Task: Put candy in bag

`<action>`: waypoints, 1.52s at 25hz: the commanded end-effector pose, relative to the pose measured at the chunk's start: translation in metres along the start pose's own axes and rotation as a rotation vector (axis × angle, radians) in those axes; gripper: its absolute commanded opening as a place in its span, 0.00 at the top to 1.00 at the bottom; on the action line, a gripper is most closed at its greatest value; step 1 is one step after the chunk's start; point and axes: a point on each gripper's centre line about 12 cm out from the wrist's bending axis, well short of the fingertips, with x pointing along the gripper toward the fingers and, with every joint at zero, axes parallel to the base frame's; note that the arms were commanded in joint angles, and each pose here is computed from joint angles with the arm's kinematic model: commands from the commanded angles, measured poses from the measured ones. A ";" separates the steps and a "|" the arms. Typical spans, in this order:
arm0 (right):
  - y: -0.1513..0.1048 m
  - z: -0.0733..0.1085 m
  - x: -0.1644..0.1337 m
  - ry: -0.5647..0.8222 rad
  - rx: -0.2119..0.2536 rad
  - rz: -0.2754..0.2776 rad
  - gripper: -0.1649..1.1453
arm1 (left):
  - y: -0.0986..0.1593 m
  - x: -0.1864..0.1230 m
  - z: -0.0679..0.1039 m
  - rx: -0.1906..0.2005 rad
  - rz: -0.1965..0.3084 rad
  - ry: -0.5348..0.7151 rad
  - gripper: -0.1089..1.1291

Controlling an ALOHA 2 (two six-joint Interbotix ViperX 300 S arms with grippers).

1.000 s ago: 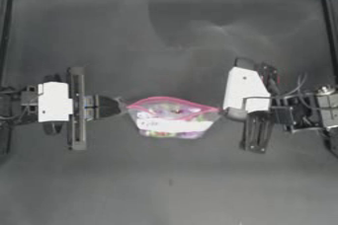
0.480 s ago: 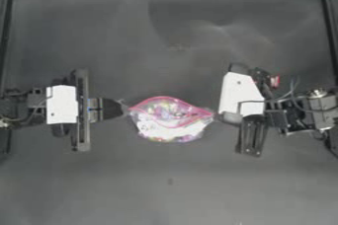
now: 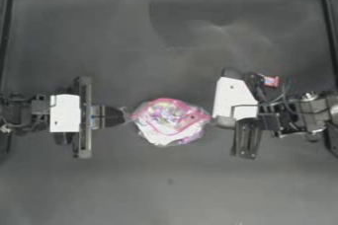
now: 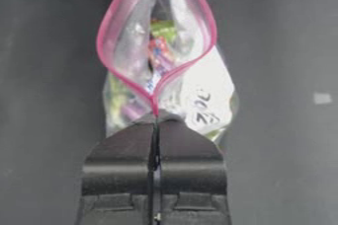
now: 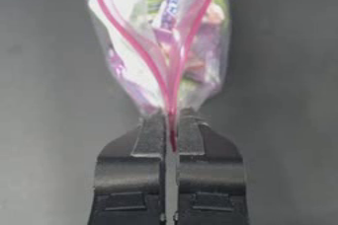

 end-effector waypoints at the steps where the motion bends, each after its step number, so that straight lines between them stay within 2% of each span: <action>1: 0.002 0.008 -0.002 -0.032 0.007 0.012 0.79 | -0.002 0.005 0.008 -0.003 0.006 -0.043 0.81; 12: 0.004 0.004 0.020 -0.017 0.015 0.023 0.79 | -0.008 0.016 -0.005 0.012 0.015 -0.036 0.81; 17: 0.001 0.001 0.031 -0.017 0.025 0.031 0.79 | -0.010 0.029 -0.005 0.018 0.013 -0.022 0.81; 22: -0.001 0.000 0.036 -0.015 0.028 0.030 0.79 | -0.011 0.041 -0.013 0.021 0.012 0.012 0.81; 28: -0.002 -0.007 0.043 0.009 0.037 0.029 0.79 | -0.011 0.043 -0.017 0.019 0.012 0.024 0.81; 38: -0.004 -0.009 0.045 -0.003 0.049 0.034 0.79 | -0.011 0.049 -0.024 0.023 0.016 0.047 0.81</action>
